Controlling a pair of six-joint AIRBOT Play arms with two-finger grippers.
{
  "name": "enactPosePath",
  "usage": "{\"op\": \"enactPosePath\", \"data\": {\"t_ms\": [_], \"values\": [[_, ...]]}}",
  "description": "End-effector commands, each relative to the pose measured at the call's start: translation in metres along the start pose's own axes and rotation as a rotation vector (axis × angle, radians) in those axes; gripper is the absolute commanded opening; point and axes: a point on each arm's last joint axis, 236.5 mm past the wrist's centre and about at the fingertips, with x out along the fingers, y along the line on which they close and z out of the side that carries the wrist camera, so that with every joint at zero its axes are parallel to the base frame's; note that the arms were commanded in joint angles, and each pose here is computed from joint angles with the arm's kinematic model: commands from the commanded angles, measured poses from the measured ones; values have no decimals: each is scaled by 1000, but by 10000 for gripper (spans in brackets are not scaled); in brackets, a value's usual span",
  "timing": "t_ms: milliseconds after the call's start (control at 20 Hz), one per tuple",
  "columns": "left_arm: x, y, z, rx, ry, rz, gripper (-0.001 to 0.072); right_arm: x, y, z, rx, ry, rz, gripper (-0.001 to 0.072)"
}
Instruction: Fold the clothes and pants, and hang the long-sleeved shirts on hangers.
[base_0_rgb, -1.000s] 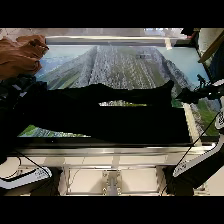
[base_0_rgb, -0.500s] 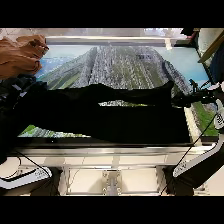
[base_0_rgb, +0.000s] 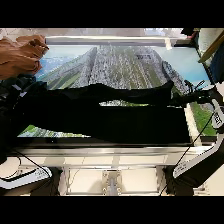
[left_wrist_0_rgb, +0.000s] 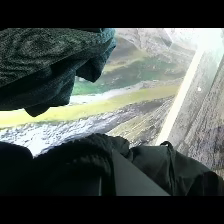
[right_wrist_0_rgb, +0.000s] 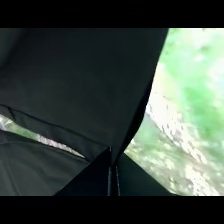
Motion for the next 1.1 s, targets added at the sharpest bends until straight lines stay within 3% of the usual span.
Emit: {"op": "enactPosePath", "data": {"t_ms": [0,550,1050], "values": [[0,0,0,0,-1,1,25,-13,-12,-3,46,-8,-19,10],[0,2,0,5,2,6,25,-82,-77,4,257,-186,-102,9],[0,2,2,4,-6,9,25,-88,-111,-13,353,-148,-257,9]]}}
